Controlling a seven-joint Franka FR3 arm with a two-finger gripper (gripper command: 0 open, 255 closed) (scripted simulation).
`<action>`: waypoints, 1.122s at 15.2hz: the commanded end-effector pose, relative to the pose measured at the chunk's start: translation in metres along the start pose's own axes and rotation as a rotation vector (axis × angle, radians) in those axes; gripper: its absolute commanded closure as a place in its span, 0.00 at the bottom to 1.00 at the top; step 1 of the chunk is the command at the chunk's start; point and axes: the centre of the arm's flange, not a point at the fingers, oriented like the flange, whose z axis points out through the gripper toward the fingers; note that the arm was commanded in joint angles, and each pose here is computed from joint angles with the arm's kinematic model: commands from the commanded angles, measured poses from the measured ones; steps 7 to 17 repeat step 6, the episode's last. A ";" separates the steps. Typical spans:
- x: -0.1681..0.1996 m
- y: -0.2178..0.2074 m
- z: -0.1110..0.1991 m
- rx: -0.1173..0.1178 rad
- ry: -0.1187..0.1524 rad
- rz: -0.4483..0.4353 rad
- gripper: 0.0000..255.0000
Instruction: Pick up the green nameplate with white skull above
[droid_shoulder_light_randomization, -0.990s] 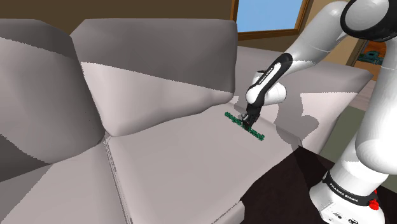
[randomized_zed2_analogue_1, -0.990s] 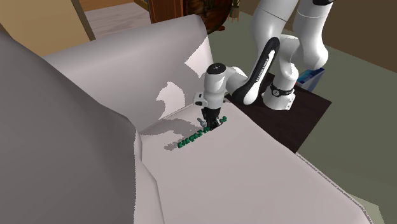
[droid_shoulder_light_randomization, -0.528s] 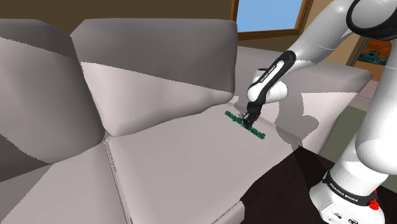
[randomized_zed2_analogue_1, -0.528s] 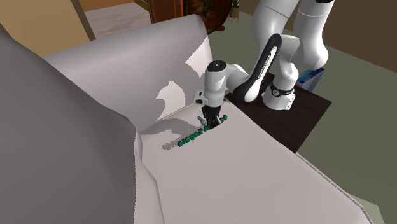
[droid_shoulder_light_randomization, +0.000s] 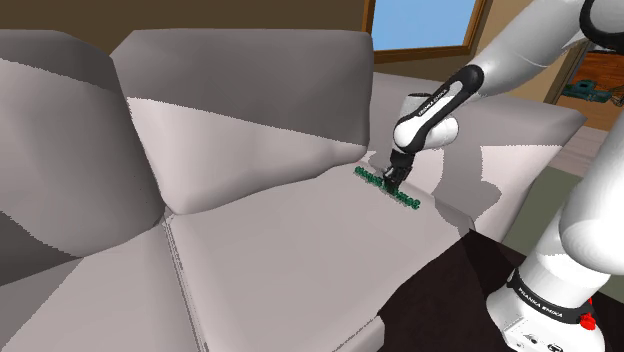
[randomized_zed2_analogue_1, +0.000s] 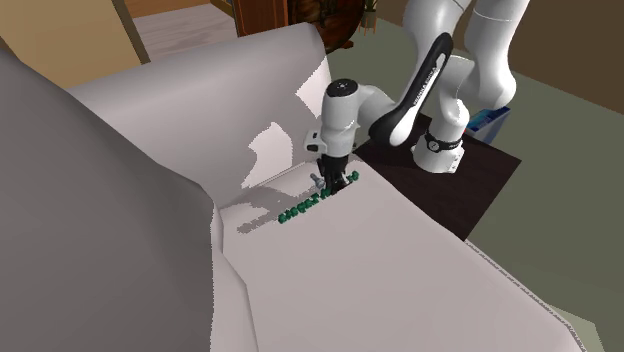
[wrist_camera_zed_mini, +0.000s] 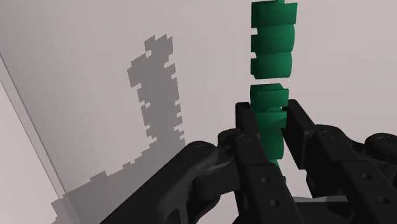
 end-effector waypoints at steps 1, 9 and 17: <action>0.000 0.000 -0.010 0.000 0.000 0.000 1.00; 0.001 -0.001 -0.027 0.000 0.000 0.000 1.00; 0.001 -0.001 -0.027 0.000 0.000 0.000 1.00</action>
